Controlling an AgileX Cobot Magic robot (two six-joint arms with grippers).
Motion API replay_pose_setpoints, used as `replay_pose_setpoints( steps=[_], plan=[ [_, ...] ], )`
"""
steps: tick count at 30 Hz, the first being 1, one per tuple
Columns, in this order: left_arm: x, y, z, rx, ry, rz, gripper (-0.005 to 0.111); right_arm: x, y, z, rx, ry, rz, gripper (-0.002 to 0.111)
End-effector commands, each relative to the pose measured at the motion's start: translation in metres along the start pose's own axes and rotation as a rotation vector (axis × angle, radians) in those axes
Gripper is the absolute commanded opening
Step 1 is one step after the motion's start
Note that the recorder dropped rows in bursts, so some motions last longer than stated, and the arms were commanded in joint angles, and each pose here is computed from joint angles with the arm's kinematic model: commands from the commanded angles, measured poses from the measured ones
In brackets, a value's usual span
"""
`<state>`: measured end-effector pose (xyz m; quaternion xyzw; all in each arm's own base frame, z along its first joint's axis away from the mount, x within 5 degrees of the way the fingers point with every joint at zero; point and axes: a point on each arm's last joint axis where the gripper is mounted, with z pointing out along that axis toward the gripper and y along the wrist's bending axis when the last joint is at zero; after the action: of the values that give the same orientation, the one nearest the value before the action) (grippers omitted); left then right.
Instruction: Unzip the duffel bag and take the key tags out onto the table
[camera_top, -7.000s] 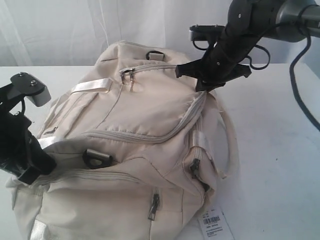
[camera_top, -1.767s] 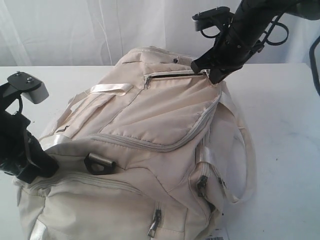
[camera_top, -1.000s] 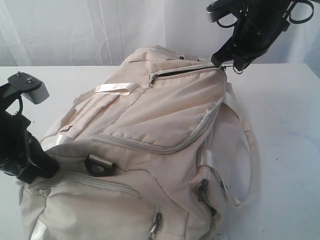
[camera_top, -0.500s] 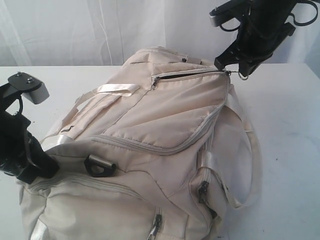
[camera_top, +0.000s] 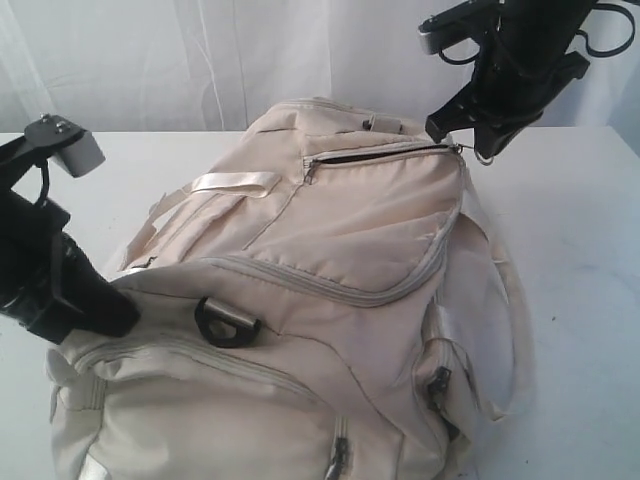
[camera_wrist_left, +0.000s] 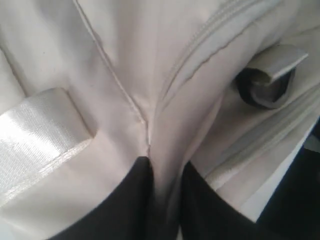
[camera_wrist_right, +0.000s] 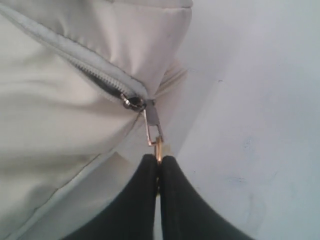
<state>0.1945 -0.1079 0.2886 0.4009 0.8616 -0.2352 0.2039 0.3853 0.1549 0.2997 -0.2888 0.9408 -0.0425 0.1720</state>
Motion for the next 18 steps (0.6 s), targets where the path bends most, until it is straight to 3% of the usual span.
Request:
replay_pose_setpoints(
  steps=[1, 3, 5, 8, 11, 13, 18],
  plan=[
    [-0.012, -0.014, -0.015, 0.101, -0.038, 0.011, 0.056, 0.002, -0.005, -0.005, -0.004, -0.008, 0.024, 0.0],
    [-0.017, -0.016, -0.02, 0.097, -0.051, 0.043, 0.075, 0.001, -0.004, -0.005, -0.003, -0.019, 0.022, 0.0],
    [-0.025, -0.015, -0.027, 0.068, -0.091, 0.064, 0.083, 0.0, -0.004, -0.005, -0.007, -0.029, 0.024, 0.0],
    [-0.045, -0.007, -0.039, -0.055, -0.232, 0.07, 0.08, -0.002, -0.003, -0.005, -0.013, -0.048, 0.028, 0.0],
    [-0.065, 0.012, -0.046, -0.246, -0.426, 0.021, 0.069, -0.004, -0.003, -0.006, -0.011, -0.068, 0.029, 0.0],
    [-0.075, 0.027, -0.043, -0.339, -0.487, 0.038, 0.066, -0.005, -0.004, -0.006, -0.01, -0.078, 0.029, 0.0],
    [-0.103, 0.056, -0.009, -0.353, -0.446, 0.066, 0.066, -0.008, -0.002, -0.006, -0.032, -0.121, 0.042, 0.0]
  ],
)
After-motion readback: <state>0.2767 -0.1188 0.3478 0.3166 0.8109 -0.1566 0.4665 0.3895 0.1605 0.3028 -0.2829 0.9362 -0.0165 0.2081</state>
